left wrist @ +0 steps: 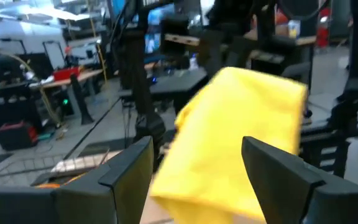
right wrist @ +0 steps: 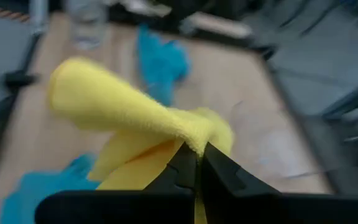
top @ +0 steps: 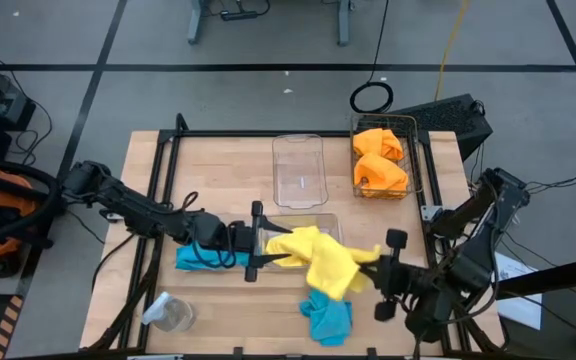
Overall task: Sort microfiber towel by color & place in baskets
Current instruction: Put the yellow microfiber towel into the bottom transparent bin
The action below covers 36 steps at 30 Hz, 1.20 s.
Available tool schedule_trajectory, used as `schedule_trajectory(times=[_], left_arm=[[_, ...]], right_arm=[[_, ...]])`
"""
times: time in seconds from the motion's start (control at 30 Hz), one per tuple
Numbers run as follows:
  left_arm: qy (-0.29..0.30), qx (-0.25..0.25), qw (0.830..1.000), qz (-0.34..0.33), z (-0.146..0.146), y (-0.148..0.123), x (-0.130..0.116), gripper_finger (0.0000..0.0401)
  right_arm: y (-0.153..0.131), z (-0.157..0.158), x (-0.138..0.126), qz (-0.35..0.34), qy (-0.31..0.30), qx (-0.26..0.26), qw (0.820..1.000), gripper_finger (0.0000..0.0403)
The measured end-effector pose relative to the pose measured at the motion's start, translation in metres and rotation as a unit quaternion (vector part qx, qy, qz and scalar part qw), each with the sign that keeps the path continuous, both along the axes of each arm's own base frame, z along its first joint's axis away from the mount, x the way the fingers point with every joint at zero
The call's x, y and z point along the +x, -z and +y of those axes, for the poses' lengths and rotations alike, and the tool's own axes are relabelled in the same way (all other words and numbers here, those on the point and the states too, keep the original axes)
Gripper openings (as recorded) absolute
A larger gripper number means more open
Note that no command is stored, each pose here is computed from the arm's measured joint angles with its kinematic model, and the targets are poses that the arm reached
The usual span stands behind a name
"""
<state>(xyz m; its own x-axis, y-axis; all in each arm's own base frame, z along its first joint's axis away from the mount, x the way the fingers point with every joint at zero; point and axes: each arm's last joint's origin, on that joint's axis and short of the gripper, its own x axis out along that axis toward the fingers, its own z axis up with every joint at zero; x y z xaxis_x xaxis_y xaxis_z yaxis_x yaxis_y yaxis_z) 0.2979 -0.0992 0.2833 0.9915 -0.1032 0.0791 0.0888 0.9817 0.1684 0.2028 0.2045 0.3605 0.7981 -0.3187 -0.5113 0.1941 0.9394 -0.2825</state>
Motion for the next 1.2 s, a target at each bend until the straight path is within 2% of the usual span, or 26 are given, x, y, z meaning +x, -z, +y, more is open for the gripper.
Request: schedule_trajectory(times=[0.2, 0.37, 0.43, 0.5, 0.6, 0.77, 0.87, 0.97, 1.13, 1.2], left_arm=[[0.0, -0.002, 1.0, -0.008, 0.0, -0.002, 0.0, 0.0249], [-0.002, 0.009, 1.0, -0.019, 0.0, -0.004, 0.0, 0.0249], [-0.004, 0.016, 0.999, -0.035, 0.001, -0.007, -0.001, 0.0249], [-0.004, 0.018, 0.999, -0.047, 0.0, -0.009, -0.001, 0.0249], [0.018, 0.027, 0.998, -0.053, -0.003, -0.01, -0.002, 0.0249], [0.085, 0.026, 0.995, -0.039, -0.011, -0.004, -0.002, 0.0249], [0.089, 0.028, 0.995, -0.021, -0.014, 0.004, 0.001, 0.0249], [0.088, 0.026, 0.996, -0.015, -0.015, 0.007, 0.003, 0.0249], [-0.001, 0.021, 1.0, -0.002, -0.001, 0.012, 0.01, 0.0249], [-0.004, 0.027, 1.0, 0.002, 0.003, 0.014, 0.012, 0.0249]], right_arm=[[-0.007, -0.008, 0.015, -0.058, 0.034, -0.124, 0.99, 0.0], [-0.014, -0.003, 0.036, -0.062, 0.011, -0.196, 0.979, 0.0], [-0.015, -0.001, 0.047, -0.05, -0.024, -0.215, 0.975, 0.0], [-0.014, 0.002, 0.058, -0.03, -0.087, -0.234, 0.968, 0.0], [-0.009, 0.006, 0.073, -0.005, -0.185, -0.275, 0.943, 0.0], [-0.001, 0.003, 0.089, 0.029, -0.223, -0.354, 0.908, 0.0], [0.001, -0.002, 0.095, 0.04, -0.221, -0.369, 0.902, 0.0], [0.0, -0.01, 0.1, 0.039, -0.207, -0.367, 0.906, 0.0], [-0.002, -0.013, 0.103, 0.039, -0.205, -0.378, 0.902, 0.0], [-0.003, -0.014, 0.105, 0.033, -0.204, -0.38, 0.902, 0.0]])
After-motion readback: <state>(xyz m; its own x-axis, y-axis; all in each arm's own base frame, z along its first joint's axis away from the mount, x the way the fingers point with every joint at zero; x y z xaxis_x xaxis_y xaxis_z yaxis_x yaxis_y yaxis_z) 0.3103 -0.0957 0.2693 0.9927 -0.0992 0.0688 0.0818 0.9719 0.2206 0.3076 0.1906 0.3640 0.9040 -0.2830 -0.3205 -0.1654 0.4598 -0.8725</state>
